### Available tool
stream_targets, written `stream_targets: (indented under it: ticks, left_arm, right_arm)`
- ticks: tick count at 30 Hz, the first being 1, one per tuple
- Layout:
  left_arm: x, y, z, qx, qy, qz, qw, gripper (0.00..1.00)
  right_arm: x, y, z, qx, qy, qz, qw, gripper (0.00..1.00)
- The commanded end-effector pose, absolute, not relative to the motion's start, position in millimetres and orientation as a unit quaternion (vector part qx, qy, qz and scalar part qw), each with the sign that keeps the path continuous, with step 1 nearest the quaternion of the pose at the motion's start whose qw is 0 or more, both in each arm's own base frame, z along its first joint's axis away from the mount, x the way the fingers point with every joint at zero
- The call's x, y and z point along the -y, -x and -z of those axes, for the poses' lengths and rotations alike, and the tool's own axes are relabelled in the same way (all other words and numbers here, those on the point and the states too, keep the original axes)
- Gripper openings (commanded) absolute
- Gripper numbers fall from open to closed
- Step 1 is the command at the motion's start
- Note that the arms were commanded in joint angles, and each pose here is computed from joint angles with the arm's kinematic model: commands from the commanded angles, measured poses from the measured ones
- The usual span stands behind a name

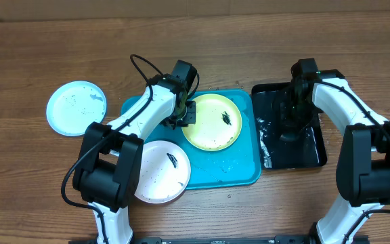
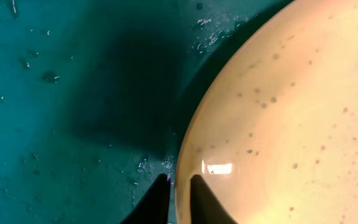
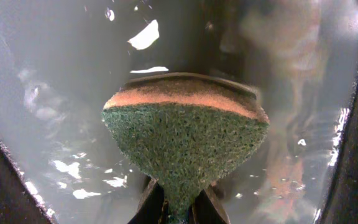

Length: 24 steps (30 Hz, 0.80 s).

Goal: Clean dirty plates on tray and stack at the side
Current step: 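Dip the green sponge in the black water tray with right gripper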

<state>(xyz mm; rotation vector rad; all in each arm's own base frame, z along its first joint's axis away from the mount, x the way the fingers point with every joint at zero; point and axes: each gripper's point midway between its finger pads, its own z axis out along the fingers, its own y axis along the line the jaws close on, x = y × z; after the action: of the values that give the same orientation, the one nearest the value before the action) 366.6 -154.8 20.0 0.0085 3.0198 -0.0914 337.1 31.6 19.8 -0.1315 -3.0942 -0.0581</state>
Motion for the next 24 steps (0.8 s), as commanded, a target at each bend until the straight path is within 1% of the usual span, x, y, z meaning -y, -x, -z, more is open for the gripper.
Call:
stream_targets:
  ticks: [1,4,5,7,8,9,24]
  left_arm:
    - [151.6,-363.8,-16.7,-0.998,-0.009,0.020,0.063,0.18]
    - [151.5,-363.6,-15.4,-0.998,-0.009,0.020,0.063,0.17]
    - [151.5,-363.6,-15.3,-0.998,-0.009,0.020,0.063,0.15]
    - [151.5,-363.6,-15.3,-0.998,-0.009,0.020,0.064,0.14]
    - [151.5,-363.6,-15.3,-0.998,-0.009,0.020,0.063,0.13]
    - [151.5,-363.5,-15.3,-0.998,-0.009,0.020,0.063,0.13]
    - [151.6,-363.5,-15.3,-0.998,-0.009,0.020,0.063,0.13]
  right_arm:
    - [-33.3,-348.6,-29.6,0.999,0.044,0.024,0.002,0.04]
    - [-33.3,-349.4,-29.6,0.999,0.044,0.024,0.000,0.04]
    - [-33.3,-349.4,-29.6,0.999,0.044,0.024,0.000,0.08]
    - [-33.2,-348.5,-29.6,0.999,0.044,0.024,0.002,0.22]
    - [-33.2,-347.3,-29.5,0.999,0.044,0.023,0.004,0.28]
    - [-33.0,-345.6,-29.5,0.999,0.044,0.023,0.008,0.31]
    - [-32.6,-349.0,-29.1,0.999,0.044,0.022,0.001,0.33]
